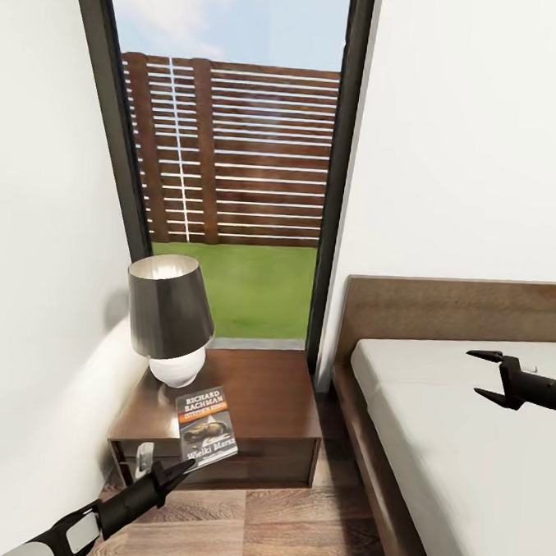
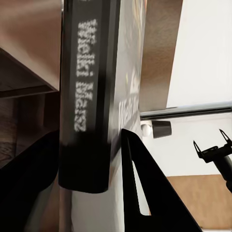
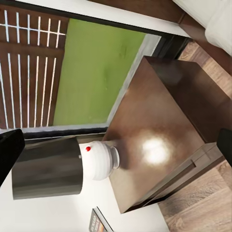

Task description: In the bedroom, move the book from the bed onto either nightstand, and place the two sandals side by side next to the bed.

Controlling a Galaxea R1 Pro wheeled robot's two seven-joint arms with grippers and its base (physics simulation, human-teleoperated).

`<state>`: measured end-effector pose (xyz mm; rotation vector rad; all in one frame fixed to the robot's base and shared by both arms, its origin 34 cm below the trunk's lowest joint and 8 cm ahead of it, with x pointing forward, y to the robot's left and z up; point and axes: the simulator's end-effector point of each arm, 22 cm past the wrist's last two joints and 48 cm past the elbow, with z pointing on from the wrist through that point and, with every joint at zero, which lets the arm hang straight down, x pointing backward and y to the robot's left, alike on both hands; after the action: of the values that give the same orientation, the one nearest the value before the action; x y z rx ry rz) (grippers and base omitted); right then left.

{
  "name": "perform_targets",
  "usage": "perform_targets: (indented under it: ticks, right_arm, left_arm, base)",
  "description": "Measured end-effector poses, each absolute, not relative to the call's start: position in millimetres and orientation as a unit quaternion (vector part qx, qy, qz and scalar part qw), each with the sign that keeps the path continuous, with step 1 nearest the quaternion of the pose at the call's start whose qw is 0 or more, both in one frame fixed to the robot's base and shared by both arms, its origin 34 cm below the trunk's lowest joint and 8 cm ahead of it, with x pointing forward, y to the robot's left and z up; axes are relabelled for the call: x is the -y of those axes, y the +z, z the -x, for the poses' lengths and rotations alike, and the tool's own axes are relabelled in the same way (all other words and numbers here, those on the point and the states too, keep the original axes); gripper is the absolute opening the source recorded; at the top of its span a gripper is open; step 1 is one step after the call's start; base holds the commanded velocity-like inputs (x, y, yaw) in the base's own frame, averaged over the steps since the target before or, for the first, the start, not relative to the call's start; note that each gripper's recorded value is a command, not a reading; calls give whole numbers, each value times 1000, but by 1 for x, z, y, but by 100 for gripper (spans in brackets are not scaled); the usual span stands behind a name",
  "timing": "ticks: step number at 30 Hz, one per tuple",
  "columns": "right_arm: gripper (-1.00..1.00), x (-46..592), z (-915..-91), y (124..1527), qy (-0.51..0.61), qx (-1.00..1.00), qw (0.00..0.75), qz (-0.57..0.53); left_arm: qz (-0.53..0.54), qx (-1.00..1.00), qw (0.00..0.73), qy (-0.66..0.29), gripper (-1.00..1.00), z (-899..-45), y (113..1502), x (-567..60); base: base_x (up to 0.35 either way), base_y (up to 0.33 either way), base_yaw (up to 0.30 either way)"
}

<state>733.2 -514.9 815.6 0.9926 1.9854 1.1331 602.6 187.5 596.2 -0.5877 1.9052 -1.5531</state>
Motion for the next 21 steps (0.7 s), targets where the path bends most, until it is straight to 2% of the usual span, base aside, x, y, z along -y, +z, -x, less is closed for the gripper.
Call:
perform_targets:
  ticks: [21]
  right_arm:
    - [100, 517, -733, 816, 431, -753, 320, -379]
  left_arm:
    - [218, -704, 280, -615, -100, -620, 622, -167]
  base:
    - [0, 0, 0]
